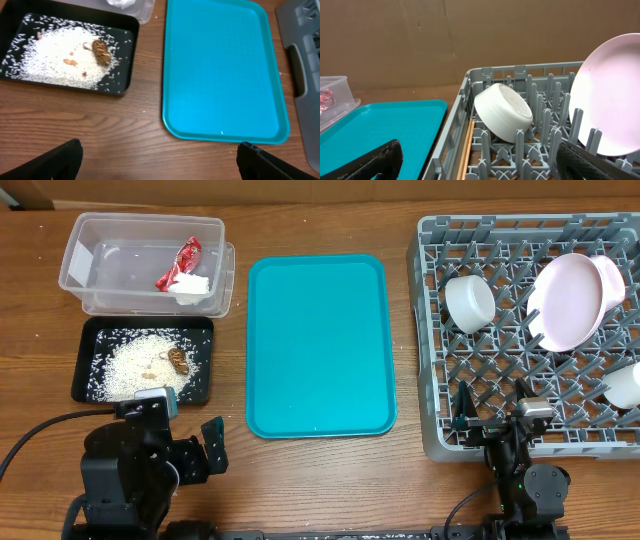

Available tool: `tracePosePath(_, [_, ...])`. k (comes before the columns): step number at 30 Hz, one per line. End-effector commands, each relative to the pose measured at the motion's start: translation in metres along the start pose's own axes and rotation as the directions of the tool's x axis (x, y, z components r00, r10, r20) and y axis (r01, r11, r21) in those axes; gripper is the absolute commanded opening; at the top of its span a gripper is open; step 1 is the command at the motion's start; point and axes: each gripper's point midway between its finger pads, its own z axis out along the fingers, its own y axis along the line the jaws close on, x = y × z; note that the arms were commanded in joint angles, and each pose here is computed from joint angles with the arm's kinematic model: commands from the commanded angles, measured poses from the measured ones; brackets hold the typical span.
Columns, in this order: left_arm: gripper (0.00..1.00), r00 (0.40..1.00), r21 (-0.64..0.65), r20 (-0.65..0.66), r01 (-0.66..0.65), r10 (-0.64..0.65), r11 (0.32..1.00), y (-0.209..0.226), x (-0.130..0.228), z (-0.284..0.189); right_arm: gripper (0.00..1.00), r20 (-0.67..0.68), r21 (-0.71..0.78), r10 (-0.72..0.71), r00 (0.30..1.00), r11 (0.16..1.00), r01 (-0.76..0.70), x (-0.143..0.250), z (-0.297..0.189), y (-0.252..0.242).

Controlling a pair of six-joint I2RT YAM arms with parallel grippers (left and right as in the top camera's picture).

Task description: Sort waste into correct bins and load items into the dishwasher

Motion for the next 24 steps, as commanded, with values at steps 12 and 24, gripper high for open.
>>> tracePosePath(12, [1.00, 0.905, 0.004, 0.424, -0.033, 0.029, 0.999, 0.019, 0.011, 0.061, 1.00, 0.011, 0.009, -0.004, 1.000, 1.000, 0.004, 0.000, 0.000, -0.002])
tracePosePath(24, [1.00, 0.660, -0.013, 0.743, -0.148, 0.108, 0.989, 0.013, -0.021, 0.077, 1.00, 0.011, 0.009, -0.004, 1.000, 1.000, 0.004, 0.000, 0.000, -0.002])
